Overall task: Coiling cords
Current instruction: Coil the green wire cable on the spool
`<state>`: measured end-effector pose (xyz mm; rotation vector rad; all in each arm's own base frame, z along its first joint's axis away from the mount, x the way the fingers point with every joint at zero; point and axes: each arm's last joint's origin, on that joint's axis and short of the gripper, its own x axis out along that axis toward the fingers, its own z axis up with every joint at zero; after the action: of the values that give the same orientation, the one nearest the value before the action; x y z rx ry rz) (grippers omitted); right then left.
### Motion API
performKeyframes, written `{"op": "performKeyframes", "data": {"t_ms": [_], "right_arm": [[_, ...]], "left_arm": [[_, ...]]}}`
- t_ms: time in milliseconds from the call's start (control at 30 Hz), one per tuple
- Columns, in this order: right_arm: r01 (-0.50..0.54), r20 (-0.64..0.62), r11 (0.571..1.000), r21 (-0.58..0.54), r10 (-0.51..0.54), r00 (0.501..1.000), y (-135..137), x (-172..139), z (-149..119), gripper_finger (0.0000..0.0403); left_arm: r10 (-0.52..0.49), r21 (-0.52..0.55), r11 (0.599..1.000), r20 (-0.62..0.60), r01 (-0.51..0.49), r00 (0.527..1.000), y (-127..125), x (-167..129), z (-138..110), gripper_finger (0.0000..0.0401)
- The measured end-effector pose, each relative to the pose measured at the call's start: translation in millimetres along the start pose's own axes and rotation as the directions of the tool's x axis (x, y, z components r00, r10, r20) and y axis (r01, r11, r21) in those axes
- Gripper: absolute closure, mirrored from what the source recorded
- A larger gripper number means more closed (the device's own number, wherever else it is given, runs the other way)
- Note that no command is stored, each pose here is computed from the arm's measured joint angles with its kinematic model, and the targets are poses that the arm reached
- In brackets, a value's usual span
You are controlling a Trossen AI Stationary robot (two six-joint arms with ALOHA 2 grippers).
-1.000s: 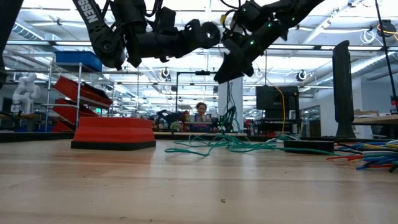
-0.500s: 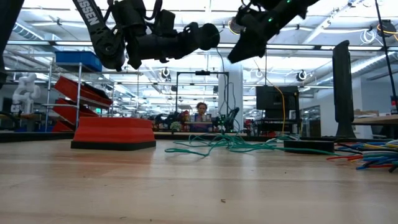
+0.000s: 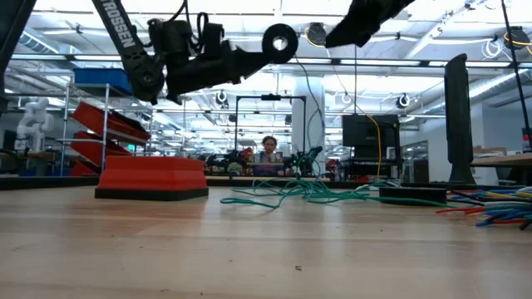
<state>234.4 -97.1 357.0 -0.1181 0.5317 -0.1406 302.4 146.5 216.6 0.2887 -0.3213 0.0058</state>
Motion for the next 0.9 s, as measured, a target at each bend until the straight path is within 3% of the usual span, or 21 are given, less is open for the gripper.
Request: {"op": "performKeyframes", "data": {"t_ms": [233, 600, 900], "right_arm": [[-0.049, 0.12, 0.998, -0.036, 0.053, 0.991, 6.1, 18.0, 13.2, 0.0273], [-0.077, 0.183, 0.994, -0.079, 0.09, 0.979, 16.8, 57.9, 19.6, 0.0273], [-0.03, 0.198, 0.997, -0.076, 0.045, 0.979, 15.1, 64.7, 20.7, 0.0279]], "left_arm": [[-0.165, -0.072, 0.984, -0.009, 0.164, 0.986, 13.9, -11.8, -3.1, 0.0399], [-0.192, -0.066, 0.98, -0.031, 0.19, 0.981, 12.7, -11.9, -6.0, 0.0399], [-0.196, -0.065, 0.979, -0.031, 0.193, 0.98, 12.4, -12.1, -6.2, 0.0399]]}}
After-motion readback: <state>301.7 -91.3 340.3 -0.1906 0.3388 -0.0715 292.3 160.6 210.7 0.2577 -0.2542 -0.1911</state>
